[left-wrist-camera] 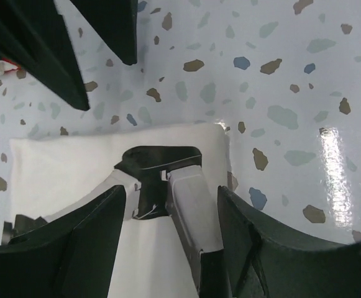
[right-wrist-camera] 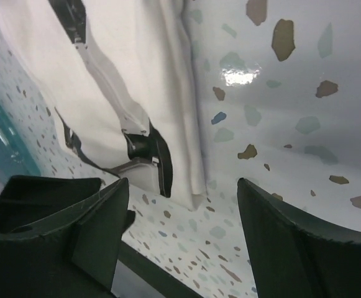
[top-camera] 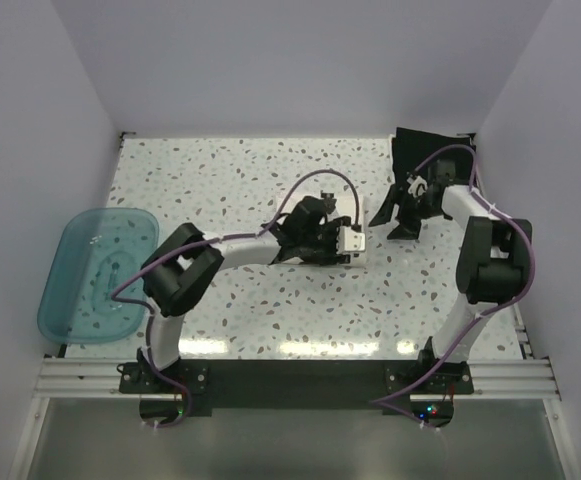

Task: Fold and stack the t-shirts
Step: Neatly place the folded tshirt to the corner

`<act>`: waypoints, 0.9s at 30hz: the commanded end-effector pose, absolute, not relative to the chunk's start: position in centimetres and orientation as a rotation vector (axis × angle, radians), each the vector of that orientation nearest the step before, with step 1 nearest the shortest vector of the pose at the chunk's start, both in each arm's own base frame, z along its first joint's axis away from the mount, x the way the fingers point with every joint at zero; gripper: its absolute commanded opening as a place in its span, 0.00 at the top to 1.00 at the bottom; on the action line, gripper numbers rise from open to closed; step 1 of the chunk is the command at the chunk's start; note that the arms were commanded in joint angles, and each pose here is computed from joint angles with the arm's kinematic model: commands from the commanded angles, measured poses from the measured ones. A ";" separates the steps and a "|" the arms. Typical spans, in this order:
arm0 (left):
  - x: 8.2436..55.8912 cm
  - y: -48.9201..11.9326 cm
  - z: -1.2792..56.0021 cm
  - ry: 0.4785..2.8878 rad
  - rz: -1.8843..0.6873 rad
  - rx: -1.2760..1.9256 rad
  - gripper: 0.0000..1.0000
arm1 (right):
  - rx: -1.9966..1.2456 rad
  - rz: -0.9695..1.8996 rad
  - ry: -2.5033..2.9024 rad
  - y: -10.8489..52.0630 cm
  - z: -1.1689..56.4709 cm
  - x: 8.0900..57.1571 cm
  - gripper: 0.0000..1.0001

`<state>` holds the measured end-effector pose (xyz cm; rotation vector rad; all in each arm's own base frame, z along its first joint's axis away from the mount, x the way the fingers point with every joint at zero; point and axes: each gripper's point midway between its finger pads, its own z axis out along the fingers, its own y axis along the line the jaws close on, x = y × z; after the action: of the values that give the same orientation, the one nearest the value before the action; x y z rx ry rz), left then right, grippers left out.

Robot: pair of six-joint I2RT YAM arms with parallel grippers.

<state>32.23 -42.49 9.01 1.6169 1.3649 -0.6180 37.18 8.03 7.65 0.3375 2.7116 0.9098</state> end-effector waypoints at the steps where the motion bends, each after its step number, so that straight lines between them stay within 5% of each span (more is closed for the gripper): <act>1: 33.4 -45.3 10.0 1.162 -0.484 1.633 0.34 | 0.491 0.826 2.582 7.3 9.7 39.3 0.26; 10: 31.2 -46.8 5.4 1.135 -0.511 1.770 0.39 | 0.659 0.861 2.577 7.7 7.6 38.1 0.19; 13: 31.2 -46.7 4.1 1.162 -0.511 1.802 0.49 | 0.707 0.873 2.580 7.9 6.8 37.6 0.15; 14: 31.2 -46.7 3.6 1.178 -0.514 1.803 0.62 | 0.728 0.883 2.573 8.0 6.7 37.6 0.13; 20: 32.9 -46.7 5.7 1.251 -0.561 1.678 0.99 | 0.810 0.944 2.518 8.6 5.5 37.4 0.11; 27: 33.4 -46.3 9.0 1.292 -0.717 1.595 1.00 | 0.897 1.038 2.385 10.9 4.7 39.1 0.08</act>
<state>32.81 -45.36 4.51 1.6786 1.3359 -0.6343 36.87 9.83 4.12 0.8875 2.4977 1.0072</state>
